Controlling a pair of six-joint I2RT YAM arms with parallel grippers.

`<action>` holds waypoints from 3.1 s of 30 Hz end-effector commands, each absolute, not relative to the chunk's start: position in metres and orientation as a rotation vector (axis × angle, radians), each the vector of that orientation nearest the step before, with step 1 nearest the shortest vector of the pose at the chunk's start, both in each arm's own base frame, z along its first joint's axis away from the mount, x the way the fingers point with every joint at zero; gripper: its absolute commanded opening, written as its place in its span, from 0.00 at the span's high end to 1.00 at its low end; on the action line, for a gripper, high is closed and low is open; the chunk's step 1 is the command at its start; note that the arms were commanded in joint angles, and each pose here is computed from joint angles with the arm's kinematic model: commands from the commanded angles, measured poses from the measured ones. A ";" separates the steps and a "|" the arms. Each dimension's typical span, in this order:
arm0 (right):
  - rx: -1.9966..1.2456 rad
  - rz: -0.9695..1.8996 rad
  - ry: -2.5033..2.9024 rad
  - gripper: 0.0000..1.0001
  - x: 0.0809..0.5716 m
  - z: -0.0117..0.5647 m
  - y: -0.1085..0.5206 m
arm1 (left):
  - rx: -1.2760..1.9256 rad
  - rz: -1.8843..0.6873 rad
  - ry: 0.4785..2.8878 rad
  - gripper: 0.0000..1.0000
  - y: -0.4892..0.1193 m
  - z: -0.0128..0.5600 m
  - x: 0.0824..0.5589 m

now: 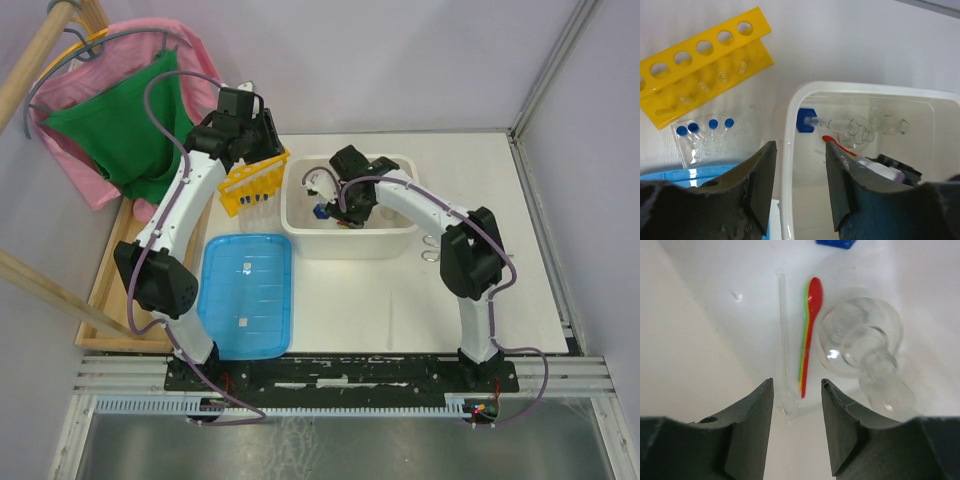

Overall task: Organize the chemistry lab equipment
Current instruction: Place the chemistry item in the storage box, then pick up the chemistry item at the center of the board.

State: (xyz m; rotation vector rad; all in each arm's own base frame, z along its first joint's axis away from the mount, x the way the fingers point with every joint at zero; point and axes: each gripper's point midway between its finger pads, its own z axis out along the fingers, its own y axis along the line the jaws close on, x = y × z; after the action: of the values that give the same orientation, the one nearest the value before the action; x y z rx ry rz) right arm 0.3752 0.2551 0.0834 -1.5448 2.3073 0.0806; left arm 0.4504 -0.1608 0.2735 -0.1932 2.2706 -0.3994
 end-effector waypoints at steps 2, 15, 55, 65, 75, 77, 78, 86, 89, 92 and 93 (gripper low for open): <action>-1.446 0.043 2.177 0.48 0.375 0.169 0.250 | -0.157 -0.446 2.229 0.48 -0.164 0.289 0.449; -0.368 -0.241 2.235 0.56 0.343 0.291 0.146 | -0.149 -0.447 2.213 0.48 -0.165 0.289 0.454; -0.348 0.075 2.727 0.54 0.159 0.020 0.199 | -0.154 -0.462 2.231 0.49 -0.166 0.277 0.443; -0.284 0.001 2.687 0.54 0.157 0.031 0.176 | -0.158 -0.443 2.250 0.49 -0.162 0.269 0.436; -0.317 -0.042 2.761 0.57 0.148 0.007 0.175 | -0.155 -0.440 2.261 0.49 -0.162 0.264 0.437; -0.322 -0.055 2.772 0.58 0.147 0.002 0.174 | -0.155 -0.438 2.262 0.49 -0.162 0.263 0.437; -0.328 -0.060 2.777 0.60 0.146 0.000 0.174 | -0.153 -0.439 2.266 0.49 -0.162 0.262 0.437; -0.413 -0.061 2.813 0.84 0.142 -0.007 0.177 | -0.149 -0.434 2.264 0.49 -0.163 0.262 0.440; -0.456 -0.023 2.800 0.88 0.143 0.001 0.183 | -0.145 -0.431 2.263 0.49 -0.163 0.262 0.442; -0.530 0.050 2.762 0.89 0.144 0.021 0.193 | -0.145 -0.431 2.263 0.49 -0.163 0.262 0.443; -0.569 0.078 2.746 0.89 0.144 0.030 0.197 | -0.144 -0.431 2.263 0.50 -0.163 0.262 0.443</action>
State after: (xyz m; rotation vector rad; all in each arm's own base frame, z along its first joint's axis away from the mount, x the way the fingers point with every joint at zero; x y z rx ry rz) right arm 0.1485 0.1875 0.0113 -0.4395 2.7704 0.0068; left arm 0.4358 -0.1640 0.2405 -0.1687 2.3339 -0.4258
